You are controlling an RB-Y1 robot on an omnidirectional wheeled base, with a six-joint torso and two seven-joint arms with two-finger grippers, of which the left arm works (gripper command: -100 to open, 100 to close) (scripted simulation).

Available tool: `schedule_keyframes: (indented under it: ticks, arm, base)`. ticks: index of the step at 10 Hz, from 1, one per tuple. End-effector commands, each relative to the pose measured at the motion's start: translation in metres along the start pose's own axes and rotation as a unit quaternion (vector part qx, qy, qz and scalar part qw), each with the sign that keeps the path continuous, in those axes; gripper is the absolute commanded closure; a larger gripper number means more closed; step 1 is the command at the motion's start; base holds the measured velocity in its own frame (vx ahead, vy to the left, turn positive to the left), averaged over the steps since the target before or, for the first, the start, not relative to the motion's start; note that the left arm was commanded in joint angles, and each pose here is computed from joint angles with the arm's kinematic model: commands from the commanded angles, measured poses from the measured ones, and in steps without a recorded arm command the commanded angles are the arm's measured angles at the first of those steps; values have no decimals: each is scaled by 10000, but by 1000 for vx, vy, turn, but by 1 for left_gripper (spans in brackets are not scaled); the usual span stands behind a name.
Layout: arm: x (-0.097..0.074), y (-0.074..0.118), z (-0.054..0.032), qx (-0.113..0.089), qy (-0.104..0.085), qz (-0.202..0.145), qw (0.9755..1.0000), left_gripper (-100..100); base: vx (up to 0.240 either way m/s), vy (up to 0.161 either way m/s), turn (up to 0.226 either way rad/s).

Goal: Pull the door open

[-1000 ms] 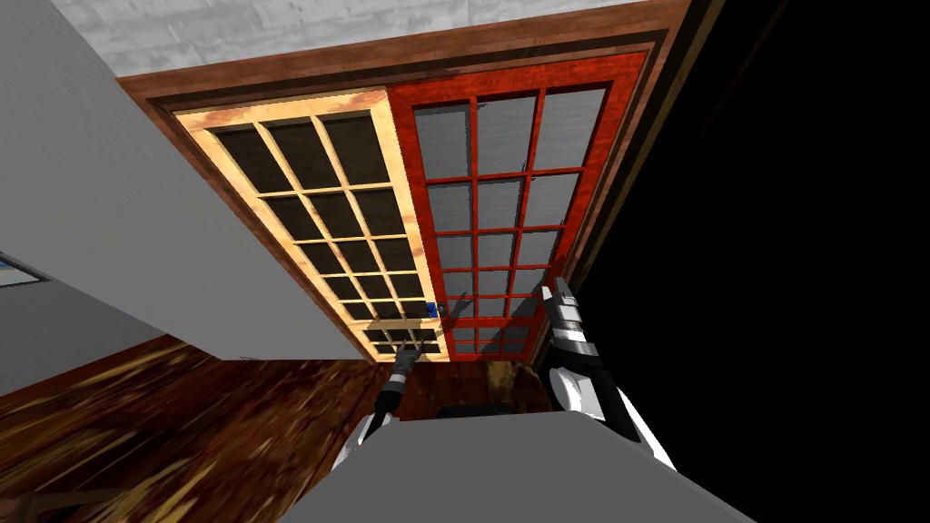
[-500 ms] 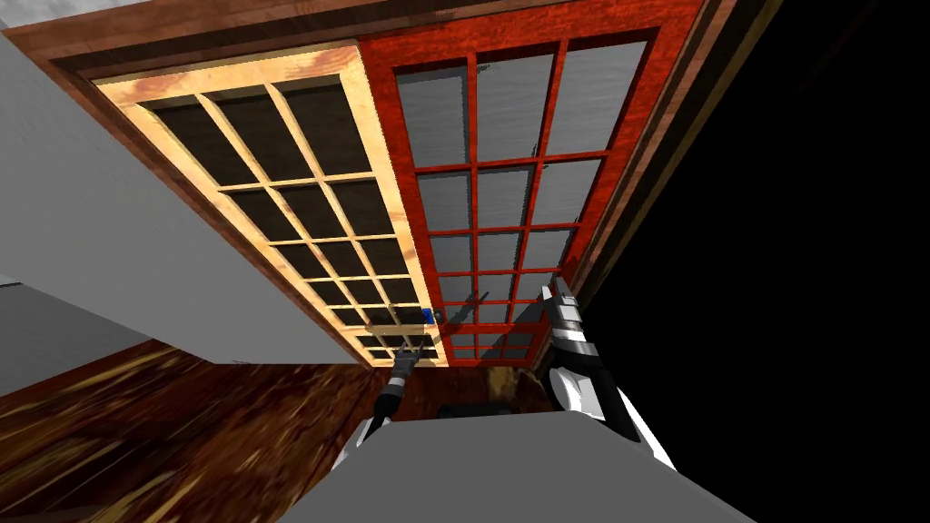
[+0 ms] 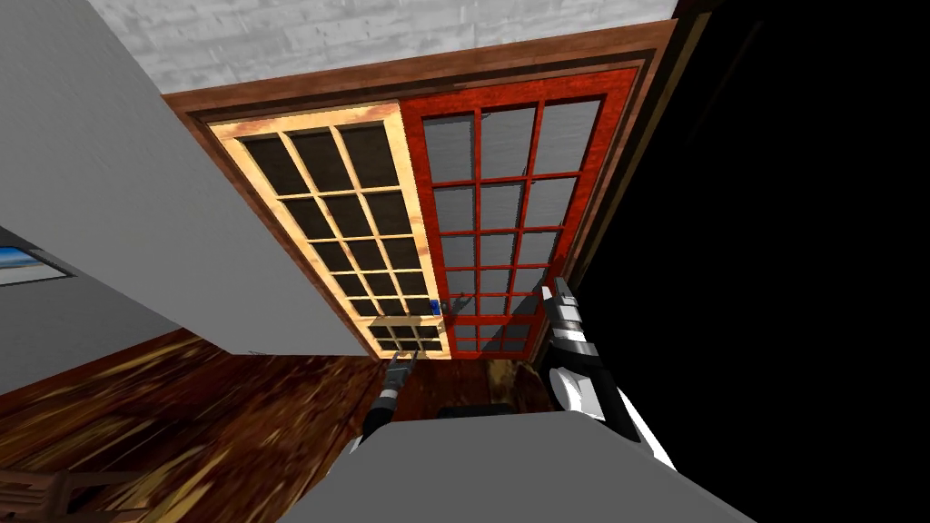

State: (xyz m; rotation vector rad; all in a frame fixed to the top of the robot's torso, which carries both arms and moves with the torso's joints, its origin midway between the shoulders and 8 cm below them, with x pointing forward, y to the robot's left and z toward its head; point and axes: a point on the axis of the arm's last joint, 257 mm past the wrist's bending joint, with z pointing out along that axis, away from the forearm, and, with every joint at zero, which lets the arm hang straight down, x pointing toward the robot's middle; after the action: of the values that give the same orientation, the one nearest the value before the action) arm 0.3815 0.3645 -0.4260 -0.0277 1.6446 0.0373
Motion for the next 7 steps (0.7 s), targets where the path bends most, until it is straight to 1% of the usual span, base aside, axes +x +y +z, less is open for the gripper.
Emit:
schedule_keyframes:
  ticks: [1, 2, 3, 4, 5, 6, 7]
  arm:
    - [120, 164, -126, -206, 169, 28, 9996, -100]
    - [163, 225, -179, -281, 228, 38, 9993, -100]
    - [249, 350, -288, -441, 345, 59, 9984, -100]
    - [263, 371, -307, -469, 364, 63, 9982, -100]
    - [370, 538, -460, -689, 517, 91, 9962, -100]
    - [395, 579, -498, -745, 555, 99, 9956, -100]
    - [433, 641, -556, -829, 610, 109, 9946, -100]
  base:
    - [-170, 53, 2]
    - [-179, 73, -6]
    - [-196, 68, -21]
    - [-142, 60, -12]
    - [-165, 66, -32]
    - [-155, 63, -30]
    - [-102, 51, -25]
